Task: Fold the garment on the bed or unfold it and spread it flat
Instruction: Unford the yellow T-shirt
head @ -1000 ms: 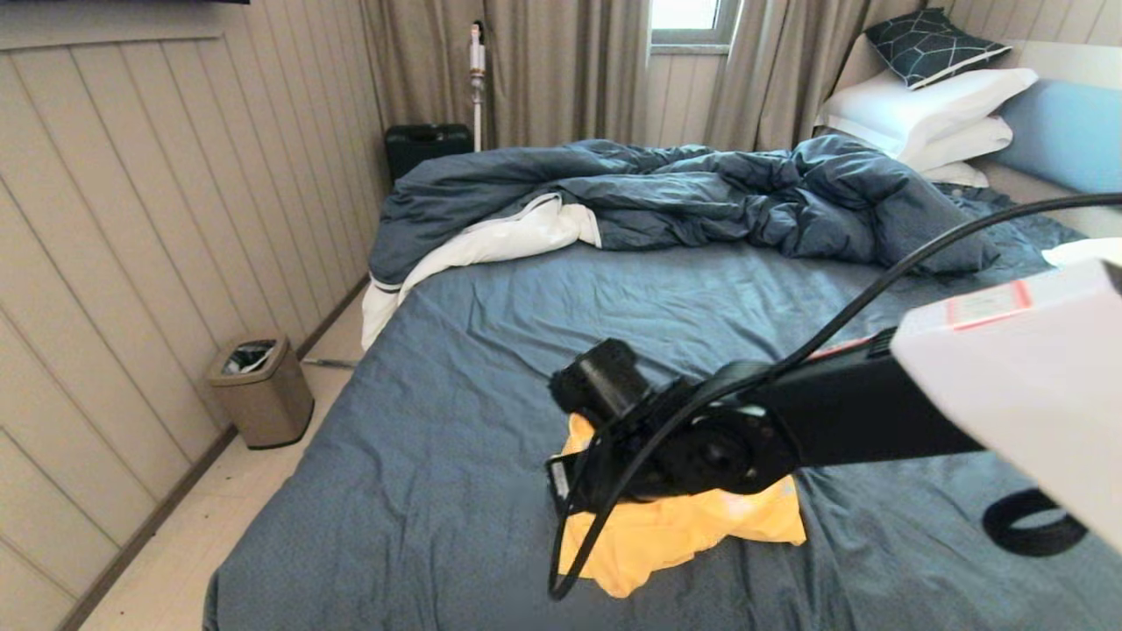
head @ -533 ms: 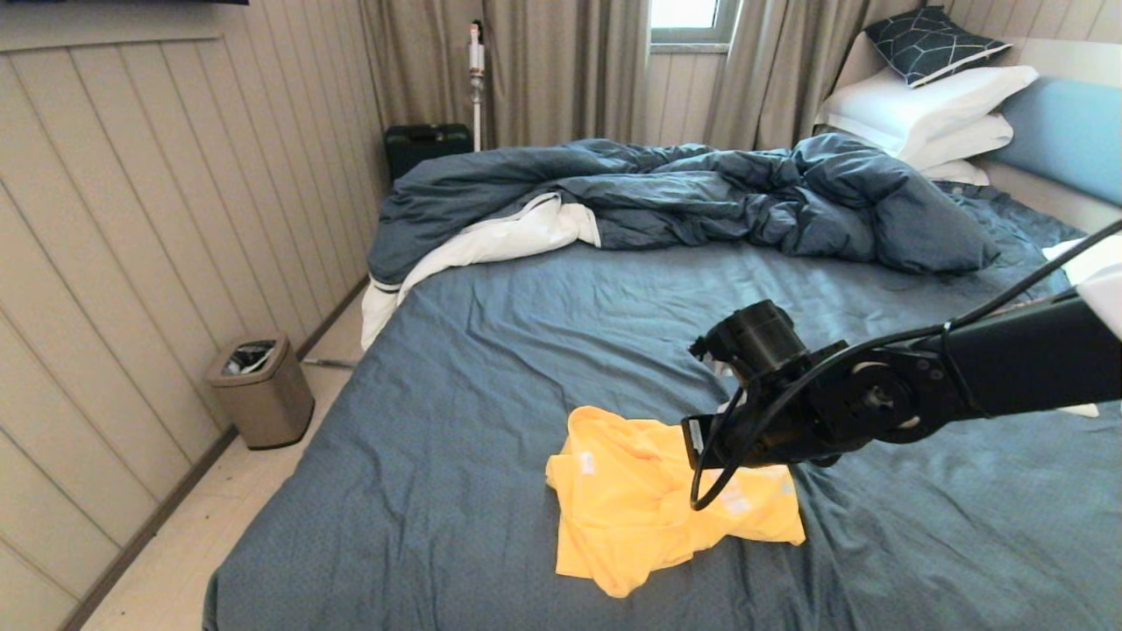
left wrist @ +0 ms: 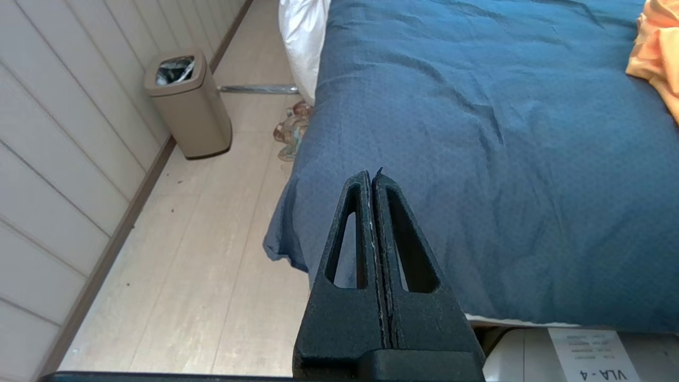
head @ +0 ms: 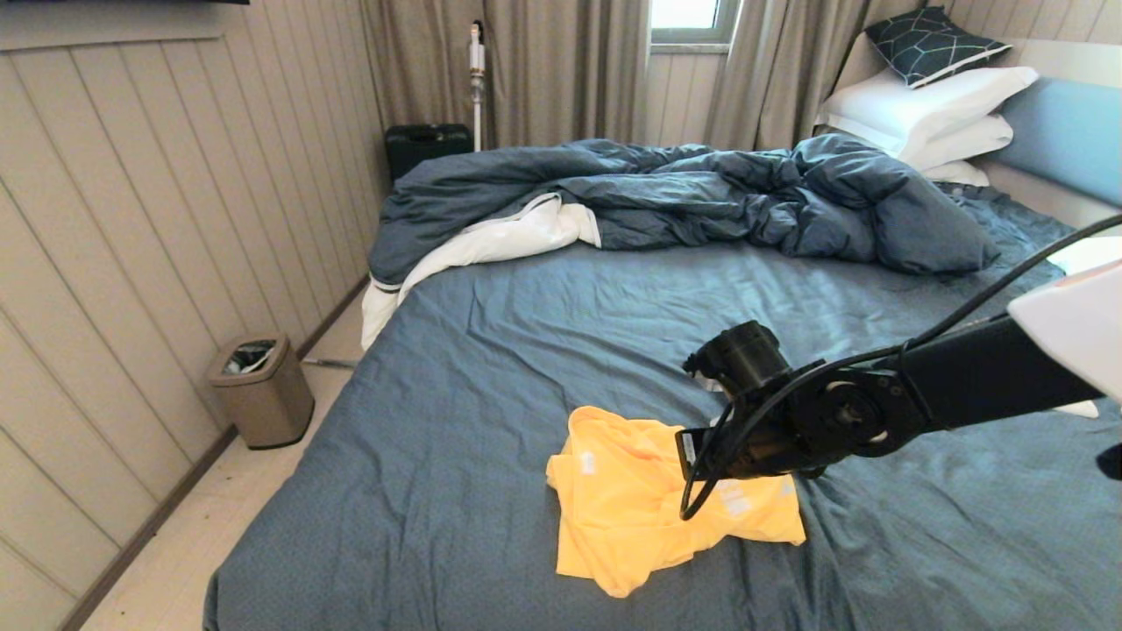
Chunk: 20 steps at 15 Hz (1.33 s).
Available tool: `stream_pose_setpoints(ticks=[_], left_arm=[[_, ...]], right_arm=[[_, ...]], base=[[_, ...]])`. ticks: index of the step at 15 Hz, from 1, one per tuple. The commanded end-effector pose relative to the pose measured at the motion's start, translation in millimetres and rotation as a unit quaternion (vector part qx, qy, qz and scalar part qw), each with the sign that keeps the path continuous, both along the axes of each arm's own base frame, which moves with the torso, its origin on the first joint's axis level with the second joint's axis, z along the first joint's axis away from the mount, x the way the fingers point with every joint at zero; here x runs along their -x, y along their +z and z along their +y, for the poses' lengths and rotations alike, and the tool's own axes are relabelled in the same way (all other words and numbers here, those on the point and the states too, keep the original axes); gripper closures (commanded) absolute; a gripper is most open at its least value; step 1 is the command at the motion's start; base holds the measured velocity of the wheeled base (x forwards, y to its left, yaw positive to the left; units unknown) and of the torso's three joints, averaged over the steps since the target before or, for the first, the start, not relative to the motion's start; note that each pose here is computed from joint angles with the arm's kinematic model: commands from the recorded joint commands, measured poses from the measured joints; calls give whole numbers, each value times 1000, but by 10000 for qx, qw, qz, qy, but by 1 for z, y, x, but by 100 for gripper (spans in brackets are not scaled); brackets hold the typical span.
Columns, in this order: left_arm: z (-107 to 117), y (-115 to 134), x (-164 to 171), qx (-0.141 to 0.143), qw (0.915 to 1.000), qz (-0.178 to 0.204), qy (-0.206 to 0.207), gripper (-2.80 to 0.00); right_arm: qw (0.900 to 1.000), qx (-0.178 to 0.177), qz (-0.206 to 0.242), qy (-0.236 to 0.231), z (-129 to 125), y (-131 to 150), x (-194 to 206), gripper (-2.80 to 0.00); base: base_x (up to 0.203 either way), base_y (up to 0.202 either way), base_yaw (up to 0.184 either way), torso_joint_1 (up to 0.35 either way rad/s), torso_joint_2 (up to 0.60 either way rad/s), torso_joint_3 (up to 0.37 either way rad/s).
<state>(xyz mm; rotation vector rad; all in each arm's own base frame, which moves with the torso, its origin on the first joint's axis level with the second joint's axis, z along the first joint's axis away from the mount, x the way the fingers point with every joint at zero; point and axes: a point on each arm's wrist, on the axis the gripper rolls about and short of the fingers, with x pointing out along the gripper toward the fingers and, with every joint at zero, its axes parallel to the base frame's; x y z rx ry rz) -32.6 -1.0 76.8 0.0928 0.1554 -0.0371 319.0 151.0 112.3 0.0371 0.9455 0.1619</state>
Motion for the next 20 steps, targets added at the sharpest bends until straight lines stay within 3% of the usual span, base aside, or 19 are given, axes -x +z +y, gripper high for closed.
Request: stream_pose_setpoints(ticks=[1,5,16,20], left_arm=[[0,0,0,-2,10000,13,2,0],[0,0,0,-10,10000,13,1,0],[0,0,0,-10,10000,13,1,0],[0,0,0,-8,10000,13,-6,0]], right_arm=[[9998,86,197,28,7,-18,-8,0],[9993,119,249,253,27,-28,-8,0],[9945,-180,-269,997,84,6,14,0],[9942,-208,-321,1001,87,8,11,0]], base=[[0,0,0,0,0,0],[0,0,0,0,0,0],[0,0,0,0,0,0],[0,0,0,0,0,0]])
